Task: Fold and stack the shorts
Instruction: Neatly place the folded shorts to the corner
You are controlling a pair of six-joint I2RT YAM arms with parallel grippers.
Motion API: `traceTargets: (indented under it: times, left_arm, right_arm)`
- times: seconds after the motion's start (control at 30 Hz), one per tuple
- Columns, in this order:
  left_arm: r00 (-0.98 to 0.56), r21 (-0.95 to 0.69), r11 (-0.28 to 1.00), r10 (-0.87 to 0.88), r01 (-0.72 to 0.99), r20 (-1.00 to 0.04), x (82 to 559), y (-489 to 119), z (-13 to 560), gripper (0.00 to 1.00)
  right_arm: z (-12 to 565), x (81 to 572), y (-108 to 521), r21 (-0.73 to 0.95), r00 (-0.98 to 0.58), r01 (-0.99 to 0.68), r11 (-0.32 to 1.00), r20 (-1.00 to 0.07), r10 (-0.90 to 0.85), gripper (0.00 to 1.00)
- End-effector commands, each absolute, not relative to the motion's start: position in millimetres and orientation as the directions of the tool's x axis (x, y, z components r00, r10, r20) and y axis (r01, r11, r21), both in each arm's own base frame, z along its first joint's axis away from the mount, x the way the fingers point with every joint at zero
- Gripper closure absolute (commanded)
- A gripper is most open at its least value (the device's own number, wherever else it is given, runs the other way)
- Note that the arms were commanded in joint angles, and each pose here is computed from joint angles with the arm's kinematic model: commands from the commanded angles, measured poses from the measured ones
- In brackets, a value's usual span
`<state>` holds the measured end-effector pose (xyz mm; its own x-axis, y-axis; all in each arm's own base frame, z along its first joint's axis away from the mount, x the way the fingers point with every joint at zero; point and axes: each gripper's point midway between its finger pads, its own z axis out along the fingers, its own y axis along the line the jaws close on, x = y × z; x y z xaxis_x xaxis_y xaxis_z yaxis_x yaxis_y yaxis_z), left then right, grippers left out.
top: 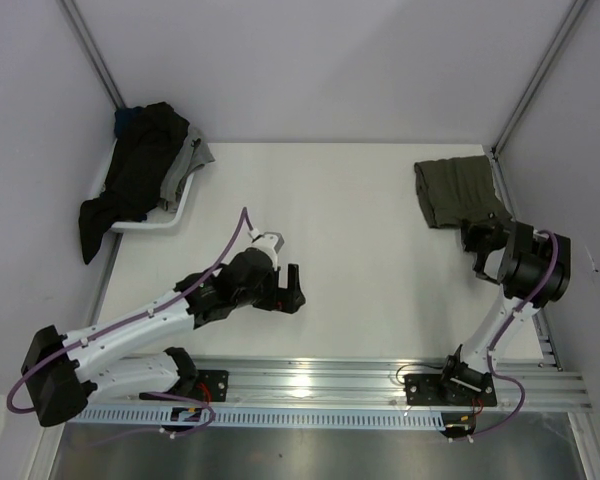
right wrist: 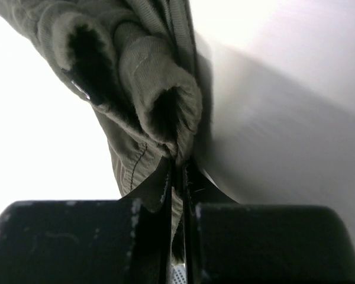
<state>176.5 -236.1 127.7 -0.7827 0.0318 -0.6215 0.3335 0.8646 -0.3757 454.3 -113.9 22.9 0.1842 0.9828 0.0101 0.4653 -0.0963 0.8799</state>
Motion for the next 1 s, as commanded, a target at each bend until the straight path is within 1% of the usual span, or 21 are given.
traceTargets:
  times: [0.0,0.07,0.17,0.2,0.3,0.37,0.47,0.57,0.63,0.67,0.7,0.73,0.77,0.8,0.83,0.87,0.9,0.93,0.97]
  left_arm:
    - [-0.747,-0.398,0.839,0.016,0.372,-0.665,189.6,-247.8,151.4,0.01]
    - [-0.75,-0.393,0.841,0.022,0.371,-0.661,191.1,-248.8,149.5,0.01]
    - [-0.757,-0.393,0.844,0.023,0.365,-0.653,194.0,-249.5,146.8,0.01]
    - [-0.759,-0.394,0.846,0.02,0.36,-0.651,195.9,-249.5,146.1,0.01]
    - [-0.766,-0.391,0.85,0.024,0.354,-0.643,199.8,-250.3,142.8,0.01]
    - [-0.77,-0.389,0.851,0.028,0.353,-0.638,202.0,-251.0,141.0,0.01]
    - [-0.772,-0.388,0.852,0.03,0.352,-0.634,204.9,-252.2,142.7,0.01]
    - [-0.768,-0.385,0.854,0.026,0.35,-0.64,206.0,-250.3,146.3,0.01]
    - [-0.767,-0.387,0.853,0.024,0.35,-0.641,205.3,-249.5,148.3,0.01]
    - [-0.766,-0.386,0.853,0.025,0.351,-0.642,205.1,-249.2,148.5,0.01]
    - [-0.766,-0.388,0.853,0.021,0.349,-0.643,204.2,-248.0,150.3,0.01]
    - [-0.764,-0.392,0.851,0.016,0.349,-0.645,204.3,-248.1,152.3,0.01]
    - [-0.762,-0.393,0.85,0.015,0.35,-0.647,203.8,-247.5,154.1,0.01]
    - [-0.761,-0.394,0.85,0.012,0.349,-0.649,202.4,-245.8,156.6,0.01]
    - [-0.759,-0.395,0.85,0.01,0.349,-0.651,201.8,-244.7,158.1,0.01]
    - [-0.757,-0.396,0.849,0.007,0.35,-0.654,201.2,-243.6,160.0,0.01]
    - [-0.756,-0.393,0.851,0.007,0.348,-0.654,199.7,-241.1,160.7,0.01]
    - [-0.747,-0.396,0.849,-0.004,0.349,-0.665,199.5,-238.8,166.5,0.01]
    - [-0.745,-0.394,0.852,-0.007,0.345,-0.667,198.9,-236.6,167.2,0.01]
  right_arm:
    - [5.5,489.6,-110.1,0.858,0.235,0.497,-0.128,0.009,0.972,1.0]
    - [8.4,512.5,-111.7,0.867,0.242,0.485,-0.116,-0.006,0.97,1.0]
    - [-0.4,533.0,-106.6,0.861,0.242,0.492,-0.128,0.006,0.97,1.0]
    - [9.9,547.5,-108.4,0.875,0.244,0.467,-0.125,0.009,0.97,1.0]
    - [11.5,565.2,-105.0,0.877,0.251,0.465,-0.117,-0.004,0.968,1.0]
    - [12.3,572.8,-103.1,0.885,0.272,0.452,-0.109,-0.02,0.962,0.98]
    - [12.7,583.0,-100.0,0.889,0.276,0.445,-0.111,-0.019,0.961,0.93]
    - [14.9,588.6,-102.0,0.89,0.276,0.446,-0.094,-0.036,0.96,0.78]
    - [18.9,591.6,-102.4,0.892,0.267,0.445,-0.075,-0.052,0.962,0.71]
    - [21.6,592.8,-102.1,0.894,0.261,0.443,-0.067,-0.057,0.964,0.65]
    - [22.0,592.6,-100.3,0.891,0.244,0.451,-0.058,-0.06,0.968,0.43]
    - [29.8,592.8,-100.0,0.894,0.239,0.447,-0.047,-0.069,0.969,0.33]
    - [26.3,586.4,-100.0,0.873,0.235,0.487,-0.042,-0.085,0.968,0.25]
    - [30.8,583.3,-103.8,0.868,0.248,0.496,-0.028,-0.11,0.963,0.15]
    - [50.0,580.1,-105.9,0.871,0.238,0.491,0.017,-0.153,0.959,0.13]
    - [48.2,570.7,-108.2,0.843,0.234,0.537,0.025,-0.177,0.956,0.09]
    - [55.9,566.1,-111.1,0.836,0.233,0.547,0.043,-0.201,0.952,0.04]
    - [79.7,562.4,-114.5,0.844,0.235,0.532,0.07,-0.226,0.945,0.03]
    - [85.6,556.6,-115.2,0.835,0.221,0.542,0.089,-0.245,0.944,0.02]
